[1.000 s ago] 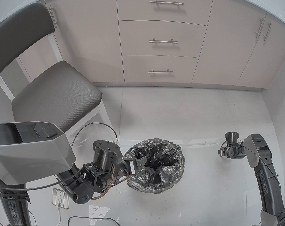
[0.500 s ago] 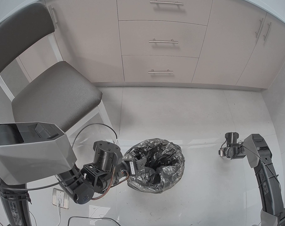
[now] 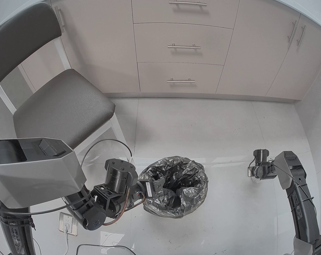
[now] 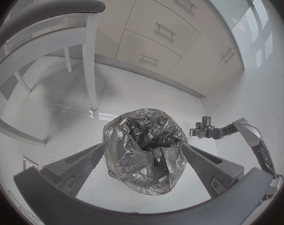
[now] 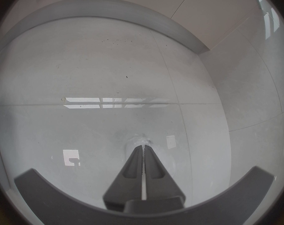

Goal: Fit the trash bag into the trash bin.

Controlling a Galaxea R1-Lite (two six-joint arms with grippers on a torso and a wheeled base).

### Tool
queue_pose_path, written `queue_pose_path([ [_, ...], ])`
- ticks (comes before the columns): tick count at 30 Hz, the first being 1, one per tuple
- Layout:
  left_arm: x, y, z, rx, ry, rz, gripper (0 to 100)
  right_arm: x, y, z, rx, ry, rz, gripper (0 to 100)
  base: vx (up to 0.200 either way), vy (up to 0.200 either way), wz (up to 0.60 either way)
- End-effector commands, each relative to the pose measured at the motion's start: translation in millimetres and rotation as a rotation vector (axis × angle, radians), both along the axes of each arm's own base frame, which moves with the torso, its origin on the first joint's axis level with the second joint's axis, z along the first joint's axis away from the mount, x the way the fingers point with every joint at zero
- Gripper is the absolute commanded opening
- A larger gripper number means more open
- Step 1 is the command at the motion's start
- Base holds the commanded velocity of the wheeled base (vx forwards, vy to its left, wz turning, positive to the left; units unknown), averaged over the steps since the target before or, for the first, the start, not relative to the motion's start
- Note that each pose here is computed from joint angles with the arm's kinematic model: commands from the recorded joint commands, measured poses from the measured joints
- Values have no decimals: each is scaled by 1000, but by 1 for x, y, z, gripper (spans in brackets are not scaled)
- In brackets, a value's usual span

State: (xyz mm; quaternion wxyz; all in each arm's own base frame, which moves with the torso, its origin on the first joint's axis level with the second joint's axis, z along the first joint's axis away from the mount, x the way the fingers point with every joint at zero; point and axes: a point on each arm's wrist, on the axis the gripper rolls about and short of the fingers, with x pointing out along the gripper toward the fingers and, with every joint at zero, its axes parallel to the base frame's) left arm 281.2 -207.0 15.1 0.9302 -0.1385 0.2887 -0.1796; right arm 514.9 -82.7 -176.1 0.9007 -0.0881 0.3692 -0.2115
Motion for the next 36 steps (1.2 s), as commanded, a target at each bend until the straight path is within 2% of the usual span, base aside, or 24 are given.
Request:
queue_pose_path([
  [1, 0, 0, -1, 1, 1, -1, 100, 0, 0, -1, -1, 3, 1, 0, 0, 0, 0],
  [7, 0, 0, -1, 2, 3, 1, 100, -1, 2, -1, -7, 15, 1, 0, 0, 0, 0],
  [8, 0, 0, -1, 2, 3, 1, 100, -1, 3, -2, -8, 28, 4, 100, 0, 0, 0],
  [21, 0, 0, -2, 2, 3, 1, 100, -4, 1, -5, 1, 56, 0, 100, 0, 0, 0],
  [29, 0, -1, -2, 2, 3, -1, 100, -11, -17, -9, 11, 115, -32, 100, 0, 0, 0],
  [36, 0, -1, -2, 2, 3, -1, 100, -14, -29, -9, 13, 117, -53, 100, 0, 0, 0],
])
